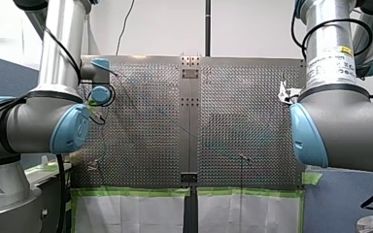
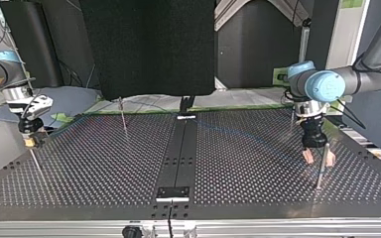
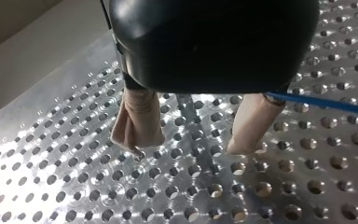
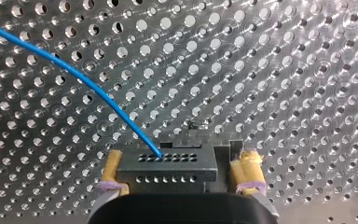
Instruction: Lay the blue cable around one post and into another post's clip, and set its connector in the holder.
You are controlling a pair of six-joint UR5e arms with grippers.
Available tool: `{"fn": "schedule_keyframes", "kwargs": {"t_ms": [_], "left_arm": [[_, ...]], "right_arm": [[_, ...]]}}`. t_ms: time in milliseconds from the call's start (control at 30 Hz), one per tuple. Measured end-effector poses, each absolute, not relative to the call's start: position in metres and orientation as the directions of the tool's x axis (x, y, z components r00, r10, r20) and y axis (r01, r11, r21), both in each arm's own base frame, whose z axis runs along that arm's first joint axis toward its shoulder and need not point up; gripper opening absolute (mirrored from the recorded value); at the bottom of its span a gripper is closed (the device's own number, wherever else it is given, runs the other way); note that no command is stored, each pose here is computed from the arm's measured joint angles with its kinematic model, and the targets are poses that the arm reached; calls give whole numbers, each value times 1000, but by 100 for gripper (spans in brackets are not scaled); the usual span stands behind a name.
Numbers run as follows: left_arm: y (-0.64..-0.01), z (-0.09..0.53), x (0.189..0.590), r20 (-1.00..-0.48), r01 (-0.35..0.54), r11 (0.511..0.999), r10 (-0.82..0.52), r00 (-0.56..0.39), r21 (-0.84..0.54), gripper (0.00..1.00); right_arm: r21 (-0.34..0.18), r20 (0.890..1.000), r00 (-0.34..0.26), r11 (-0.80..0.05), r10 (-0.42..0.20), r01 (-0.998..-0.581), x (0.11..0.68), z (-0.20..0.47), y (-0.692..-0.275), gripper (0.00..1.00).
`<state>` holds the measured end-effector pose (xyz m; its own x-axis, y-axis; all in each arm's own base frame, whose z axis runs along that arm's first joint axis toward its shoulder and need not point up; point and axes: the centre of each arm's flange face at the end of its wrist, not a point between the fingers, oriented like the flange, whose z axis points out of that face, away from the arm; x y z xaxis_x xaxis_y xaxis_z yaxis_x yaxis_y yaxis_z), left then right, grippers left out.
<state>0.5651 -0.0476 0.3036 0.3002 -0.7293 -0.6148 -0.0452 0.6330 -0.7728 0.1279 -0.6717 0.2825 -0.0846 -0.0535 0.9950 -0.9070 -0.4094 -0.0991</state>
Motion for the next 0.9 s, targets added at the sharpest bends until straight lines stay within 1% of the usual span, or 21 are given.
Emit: {"fn": "schedule_keyframes", "kwargs": {"t_ms": [133, 233, 467, 667, 733, 800, 900], "left_arm": [[-50, 302, 563, -611, -55, 623, -739, 285, -780, 100], [-53, 300, 561, -599, -61, 607, -755, 266, -792, 100], [-61, 302, 553, -558, -56, 560, -802, 214, -827, 100], [-60, 313, 540, -513, -53, 516, -824, 240, -855, 100], [-58, 318, 536, -504, -52, 508, -826, 254, -860, 100], [-57, 321, 533, -501, -57, 506, -824, 263, -861, 100], [-57, 321, 529, -512, -76, 511, -819, 261, -856, 100]], "right_arm": [[-99, 995, -85, -409, -54, -907, 128, 282, -672, 100], [-99, 995, -85, -409, -54, -907, 128, 282, -672, 100], [-99, 995, -85, -409, -54, -907, 128, 282, -672, 100], [-99, 995, -85, -409, -54, -907, 128, 282, -672, 100], [-99, 995, -85, -409, -54, -907, 128, 282, -672, 100], [-99, 995, -85, -409, -54, -907, 128, 282, -672, 100], [-99, 995, -85, -409, -54, -907, 128, 282, -672, 100]]}}
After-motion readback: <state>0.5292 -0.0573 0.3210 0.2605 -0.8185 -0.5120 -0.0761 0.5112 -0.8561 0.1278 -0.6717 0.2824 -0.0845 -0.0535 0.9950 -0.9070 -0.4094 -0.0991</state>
